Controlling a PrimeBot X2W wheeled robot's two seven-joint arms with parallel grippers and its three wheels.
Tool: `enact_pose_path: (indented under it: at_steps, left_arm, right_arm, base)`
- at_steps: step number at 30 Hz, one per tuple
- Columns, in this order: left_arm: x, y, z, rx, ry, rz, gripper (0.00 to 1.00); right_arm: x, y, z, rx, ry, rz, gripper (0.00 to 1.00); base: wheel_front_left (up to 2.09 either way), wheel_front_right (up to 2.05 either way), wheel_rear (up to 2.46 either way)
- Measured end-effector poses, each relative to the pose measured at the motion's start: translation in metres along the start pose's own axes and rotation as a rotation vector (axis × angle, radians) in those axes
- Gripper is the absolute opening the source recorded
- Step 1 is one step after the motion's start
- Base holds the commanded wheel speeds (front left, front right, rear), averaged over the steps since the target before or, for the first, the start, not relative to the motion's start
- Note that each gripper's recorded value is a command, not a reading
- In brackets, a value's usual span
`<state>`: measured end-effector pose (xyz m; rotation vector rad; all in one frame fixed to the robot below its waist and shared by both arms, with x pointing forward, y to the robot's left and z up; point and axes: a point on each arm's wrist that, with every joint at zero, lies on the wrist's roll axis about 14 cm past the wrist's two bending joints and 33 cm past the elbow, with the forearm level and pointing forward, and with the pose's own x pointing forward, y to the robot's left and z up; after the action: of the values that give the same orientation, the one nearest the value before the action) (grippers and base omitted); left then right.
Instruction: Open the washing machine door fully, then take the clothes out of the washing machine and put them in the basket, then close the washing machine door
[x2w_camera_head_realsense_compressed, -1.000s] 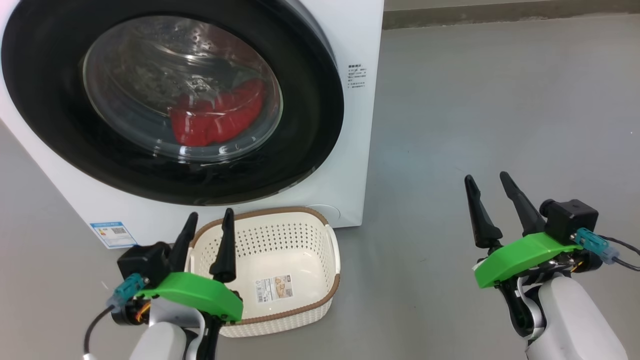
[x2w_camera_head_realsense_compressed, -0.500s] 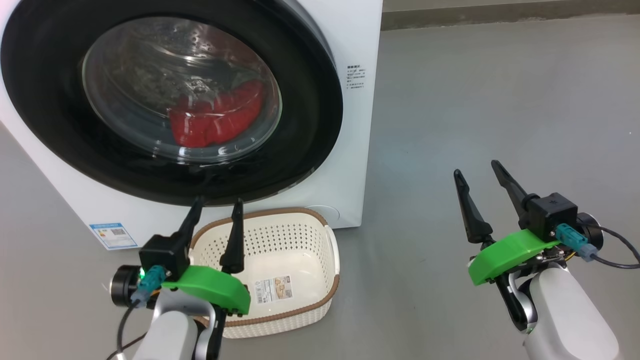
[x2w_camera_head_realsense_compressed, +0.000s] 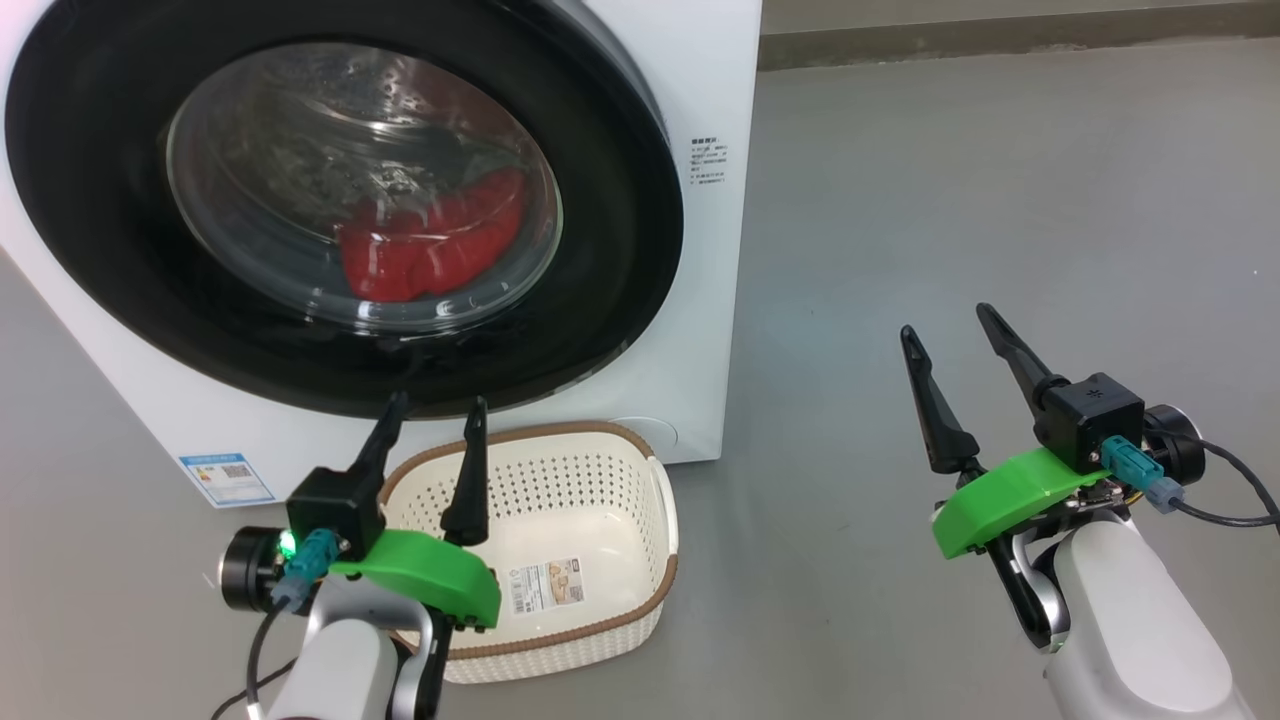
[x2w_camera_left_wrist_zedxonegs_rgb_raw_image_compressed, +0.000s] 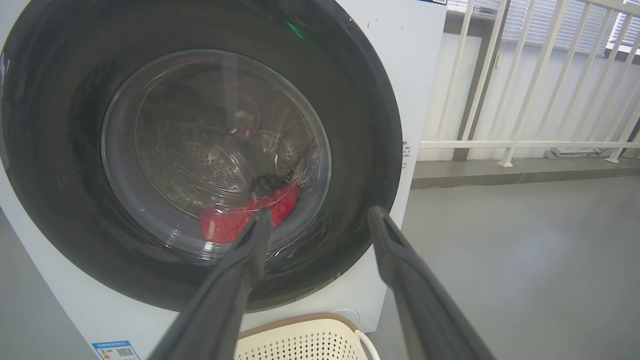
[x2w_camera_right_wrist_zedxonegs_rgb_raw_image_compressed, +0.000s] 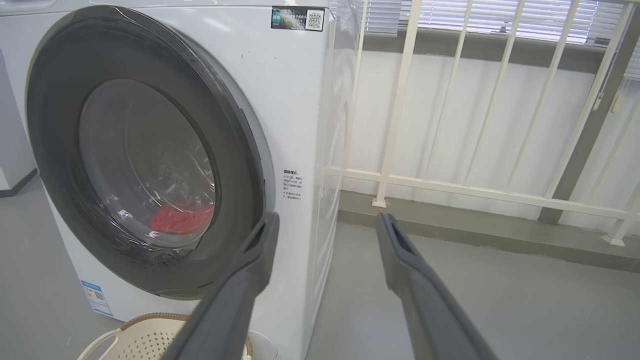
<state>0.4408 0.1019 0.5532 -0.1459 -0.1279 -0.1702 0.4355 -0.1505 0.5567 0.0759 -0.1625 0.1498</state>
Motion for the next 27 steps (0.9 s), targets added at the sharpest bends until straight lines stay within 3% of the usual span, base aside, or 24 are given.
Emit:
enact_pose_path:
  at_steps: [19,20,21,24,27]
  left_arm:
    - [0.003,0.0,-0.009,-0.025,0.015,-0.009,1.0]
    - [0.003,0.0,-0.009,-0.026,0.017,-0.009,1.0]
    - [0.004,0.0,-0.011,-0.026,0.019,-0.01,1.0]
    - [0.008,-0.002,-0.009,-0.056,0.007,-0.027,1.0]
    - [0.014,-0.001,-0.006,-0.06,-0.008,-0.029,1.0]
  right_arm:
    - [0.009,-0.002,-0.016,0.039,0.037,-0.009,1.0]
    - [0.013,-0.002,-0.014,0.04,0.032,-0.009,0.93]
    - [0.016,-0.002,-0.013,0.04,0.027,-0.008,0.48]
    - [0.03,-0.004,-0.011,0.044,0.016,-0.011,0.0]
    - [0.042,-0.002,-0.013,0.072,0.014,-0.009,0.0]
  base:
    - [0.0,0.0,0.0]
    - [0.0,0.0,0.0]
    - [0.0,0.0,0.0]
    - [0.0,0.0,0.0]
    - [0.0,0.0,0.0]
